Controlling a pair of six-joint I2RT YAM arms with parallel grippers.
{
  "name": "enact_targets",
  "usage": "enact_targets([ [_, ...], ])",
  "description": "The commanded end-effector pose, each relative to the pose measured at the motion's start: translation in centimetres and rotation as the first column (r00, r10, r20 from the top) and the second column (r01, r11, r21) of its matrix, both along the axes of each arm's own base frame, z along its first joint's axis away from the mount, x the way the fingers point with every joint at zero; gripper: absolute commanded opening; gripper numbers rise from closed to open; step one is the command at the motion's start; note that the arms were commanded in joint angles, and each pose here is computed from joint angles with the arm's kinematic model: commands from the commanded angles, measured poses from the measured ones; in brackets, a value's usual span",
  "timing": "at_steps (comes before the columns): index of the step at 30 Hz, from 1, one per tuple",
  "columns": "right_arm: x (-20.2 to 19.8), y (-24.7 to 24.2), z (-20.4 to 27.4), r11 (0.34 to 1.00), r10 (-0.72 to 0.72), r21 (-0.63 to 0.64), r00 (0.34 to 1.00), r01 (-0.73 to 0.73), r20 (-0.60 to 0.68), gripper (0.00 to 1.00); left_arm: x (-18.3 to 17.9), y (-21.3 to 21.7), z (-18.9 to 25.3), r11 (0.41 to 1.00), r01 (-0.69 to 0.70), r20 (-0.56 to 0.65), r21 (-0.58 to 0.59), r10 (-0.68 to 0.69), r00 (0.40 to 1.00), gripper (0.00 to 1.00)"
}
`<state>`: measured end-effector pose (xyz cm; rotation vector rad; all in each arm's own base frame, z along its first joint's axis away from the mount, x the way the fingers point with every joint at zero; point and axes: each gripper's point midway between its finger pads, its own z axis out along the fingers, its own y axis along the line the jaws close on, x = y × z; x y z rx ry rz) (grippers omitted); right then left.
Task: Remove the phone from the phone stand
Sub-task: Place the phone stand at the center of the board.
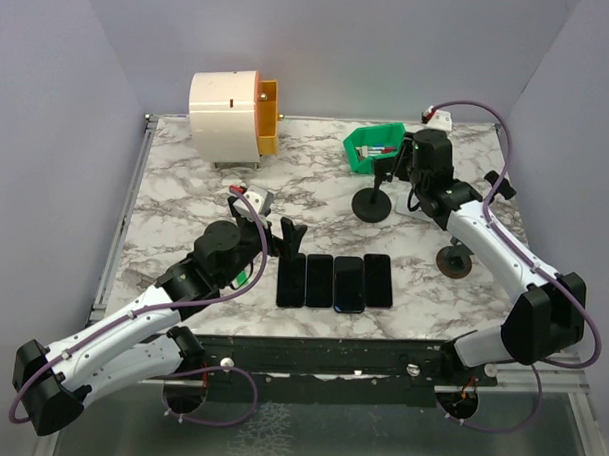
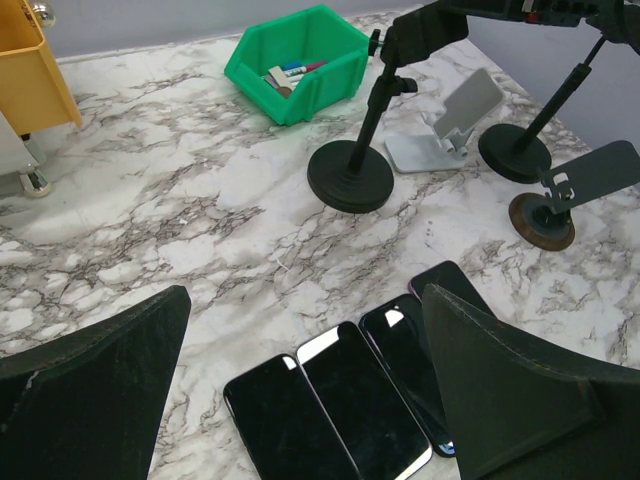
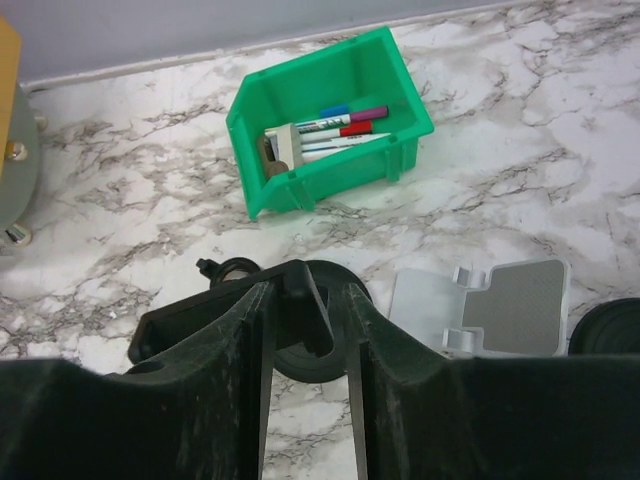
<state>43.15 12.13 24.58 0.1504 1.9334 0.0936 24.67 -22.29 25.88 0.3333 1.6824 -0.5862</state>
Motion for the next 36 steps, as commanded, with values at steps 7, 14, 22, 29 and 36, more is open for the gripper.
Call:
enact_targets([
  [7,-0.5,0.0,3.4,0.998,0.01,0.053,0.997,-0.014,0.079,0.45,-0.2,-0.1,1.6,0.999,0.016,0.027,-0.034,-0.015,1.0,0.99],
  [14,-0.7,0.4,3.4,0.997,0.034,0.061,0.997,-0.038,0.073,0.45,-0.2,-0.1,1.6,0.999,0.017,0.028,-0.034,-0.016,0.999,0.99],
  [22,-0.8,0.9,2.8,0.996,0.062,0.065,0.996,-0.066,0.059,0.44,-0.2,-0.1,1.6,0.999,0.018,0.027,-0.032,-0.017,0.999,0.99],
  [29,-0.8,1.2,2.5,0.994,0.077,0.069,0.996,-0.081,0.052,0.44,-0.1,-0.1,1.4,1.0,0.013,0.023,-0.028,-0.013,1.0,0.99],
  [36,-1.4,1.3,4.4,0.991,0.092,0.089,0.992,-0.1,0.082,0.49,0.1,0.1,1.1,1.0,-0.005,0.019,-0.019,0.006,1.0,0.99],
])
